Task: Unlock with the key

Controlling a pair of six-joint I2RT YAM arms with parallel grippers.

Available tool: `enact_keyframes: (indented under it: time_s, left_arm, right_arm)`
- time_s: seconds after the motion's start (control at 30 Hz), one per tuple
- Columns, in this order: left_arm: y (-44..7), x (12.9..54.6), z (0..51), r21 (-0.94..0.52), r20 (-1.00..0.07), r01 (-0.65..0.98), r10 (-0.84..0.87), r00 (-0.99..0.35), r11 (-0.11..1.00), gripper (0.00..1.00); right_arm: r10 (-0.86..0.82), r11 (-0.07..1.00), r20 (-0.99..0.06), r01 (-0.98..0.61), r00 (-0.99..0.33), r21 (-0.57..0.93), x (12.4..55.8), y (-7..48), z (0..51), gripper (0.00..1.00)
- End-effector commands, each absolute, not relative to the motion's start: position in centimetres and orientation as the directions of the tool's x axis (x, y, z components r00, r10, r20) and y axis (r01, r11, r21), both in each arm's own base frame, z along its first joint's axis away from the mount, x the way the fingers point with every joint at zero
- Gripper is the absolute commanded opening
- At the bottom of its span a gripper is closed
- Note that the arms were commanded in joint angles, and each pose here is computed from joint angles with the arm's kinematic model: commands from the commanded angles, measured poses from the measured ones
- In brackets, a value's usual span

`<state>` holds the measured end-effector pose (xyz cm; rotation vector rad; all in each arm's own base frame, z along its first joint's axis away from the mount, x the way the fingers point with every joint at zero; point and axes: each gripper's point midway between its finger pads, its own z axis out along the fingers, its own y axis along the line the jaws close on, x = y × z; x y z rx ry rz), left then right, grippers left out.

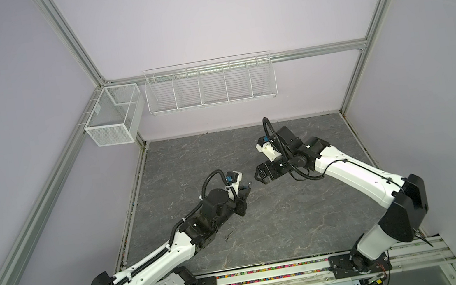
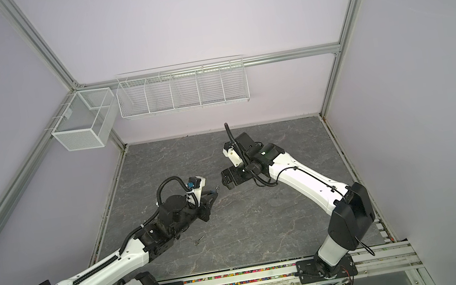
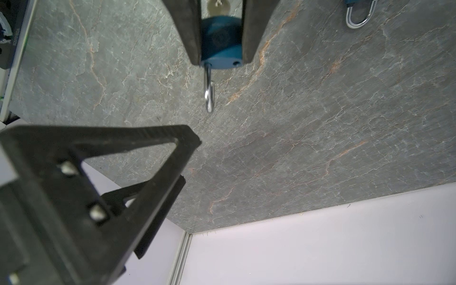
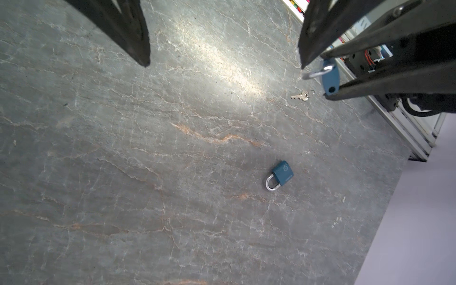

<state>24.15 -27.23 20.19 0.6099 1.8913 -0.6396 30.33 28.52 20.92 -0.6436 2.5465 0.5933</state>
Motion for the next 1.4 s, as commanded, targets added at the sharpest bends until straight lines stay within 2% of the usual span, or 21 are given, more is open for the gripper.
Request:
enact_keyframes:
  time_s: [0.0, 0.17, 0.3, 0.87, 1.13, 1.27, 1.37]
  left_arm:
    - [-27.9, 24.5, 22.0, -0.145, -0.942, 0.687, 0.114, -0.317, 0.712, 0.0]
    - [-28.0, 24.7, 22.4, -0.139, -0.945, 0.686, 0.111, -0.307, 0.714, 0.0]
    - [-28.1, 24.7, 22.7, -0.14, -0.947, 0.687, 0.105, -0.302, 0.713, 0.0]
    - [-28.0, 25.4, 23.0, -0.149, -0.947, 0.659, 0.086, -0.311, 0.737, 0.0]
    - [-27.6, 26.3, 22.0, -0.157, -0.929, 0.605, 0.091, -0.359, 0.781, 0.0]
    - [-26.9, 27.7, 20.6, -0.179, -0.895, 0.499, 0.07, -0.44, 0.848, 0.0]
    - [-27.3, 28.6, 19.0, -0.177, -0.853, 0.451, 0.092, -0.513, 0.875, 0.0]
  right_arm:
    - [-0.354, 0.757, -0.533, -0.57, -0.769, 0.32, 31.1, 30.1, 21.3, 0.95]
    - [-0.353, 0.713, -0.538, -0.593, -0.765, 0.374, 31.9, 31.5, 21.1, 0.96]
    - [-0.367, 0.724, -0.507, -0.582, -0.78, 0.371, 32.3, 31.5, 19.7, 0.97]
    - [-0.339, 0.685, -0.523, -0.586, -0.782, 0.433, 30.0, 30.1, 20.2, 0.97]
    - [-0.298, 0.781, -0.521, -0.518, -0.8, 0.349, 30.2, 26.8, 19.4, 0.97]
    - [-0.222, 0.87, -0.531, -0.411, -0.818, 0.27, 30.5, 23.7, 18.5, 0.98]
    - [-0.153, 0.887, -0.545, -0.358, -0.825, 0.292, 30.0, 22.6, 17.8, 0.98]
